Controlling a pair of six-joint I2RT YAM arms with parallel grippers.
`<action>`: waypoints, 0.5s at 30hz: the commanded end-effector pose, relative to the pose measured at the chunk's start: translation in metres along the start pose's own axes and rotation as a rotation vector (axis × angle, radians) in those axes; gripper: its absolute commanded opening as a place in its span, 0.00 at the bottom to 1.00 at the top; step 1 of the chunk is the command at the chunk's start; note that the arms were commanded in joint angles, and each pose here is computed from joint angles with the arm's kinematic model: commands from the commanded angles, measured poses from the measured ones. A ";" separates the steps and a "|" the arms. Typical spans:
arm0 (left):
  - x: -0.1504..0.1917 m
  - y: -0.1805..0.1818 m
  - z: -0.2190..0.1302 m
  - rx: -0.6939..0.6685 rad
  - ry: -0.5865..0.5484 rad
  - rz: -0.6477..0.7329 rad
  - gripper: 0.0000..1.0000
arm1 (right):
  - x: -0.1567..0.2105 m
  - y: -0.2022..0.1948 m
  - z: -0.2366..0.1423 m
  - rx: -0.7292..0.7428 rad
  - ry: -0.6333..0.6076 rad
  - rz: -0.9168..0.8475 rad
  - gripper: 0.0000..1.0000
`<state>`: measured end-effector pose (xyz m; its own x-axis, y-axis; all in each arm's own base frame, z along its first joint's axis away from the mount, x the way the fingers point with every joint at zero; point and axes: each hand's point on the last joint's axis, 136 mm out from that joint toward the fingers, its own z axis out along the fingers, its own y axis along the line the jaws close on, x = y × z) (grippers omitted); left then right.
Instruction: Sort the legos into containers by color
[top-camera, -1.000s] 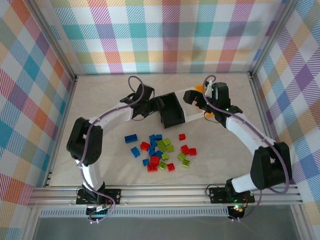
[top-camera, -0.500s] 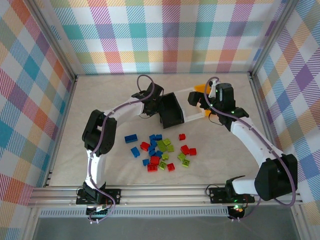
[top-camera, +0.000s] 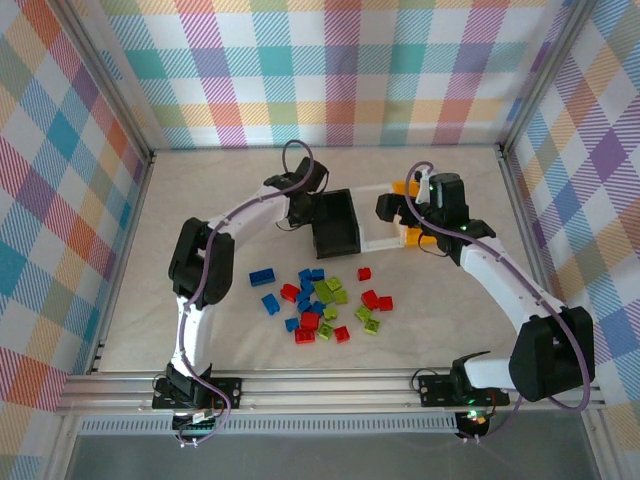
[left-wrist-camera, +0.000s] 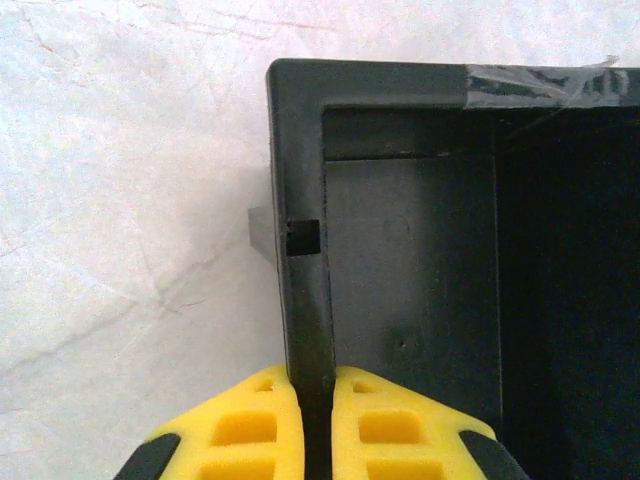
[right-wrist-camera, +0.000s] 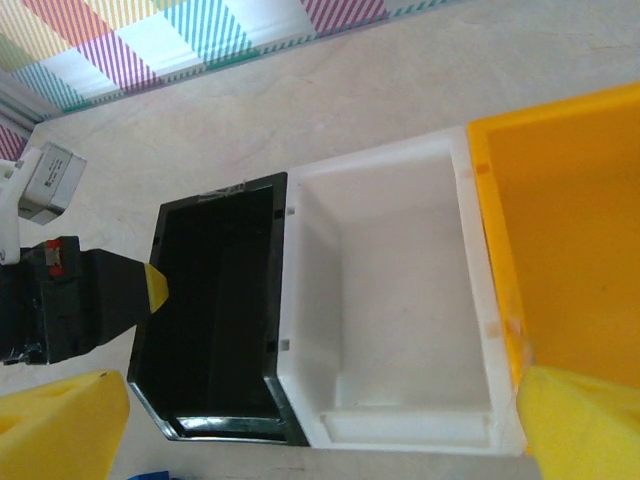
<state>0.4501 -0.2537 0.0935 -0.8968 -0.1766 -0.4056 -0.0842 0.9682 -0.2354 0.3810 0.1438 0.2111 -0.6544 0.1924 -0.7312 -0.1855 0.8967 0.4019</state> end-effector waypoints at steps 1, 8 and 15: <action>-0.013 0.021 -0.019 -0.024 0.003 0.082 0.00 | -0.002 0.006 -0.010 -0.030 -0.008 -0.045 1.00; -0.028 0.073 -0.035 -0.058 0.032 0.117 0.00 | 0.004 0.006 -0.014 -0.040 -0.005 -0.062 1.00; -0.036 0.117 -0.046 -0.089 0.035 0.106 0.00 | 0.006 0.009 -0.017 -0.052 0.003 -0.066 1.00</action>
<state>0.4611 -0.1398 0.1011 -0.9204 -0.1060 -0.3763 -0.0610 0.9897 -0.1297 0.3690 0.1456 0.2166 -0.6427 0.1477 -0.7517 -0.2421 0.8918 0.3823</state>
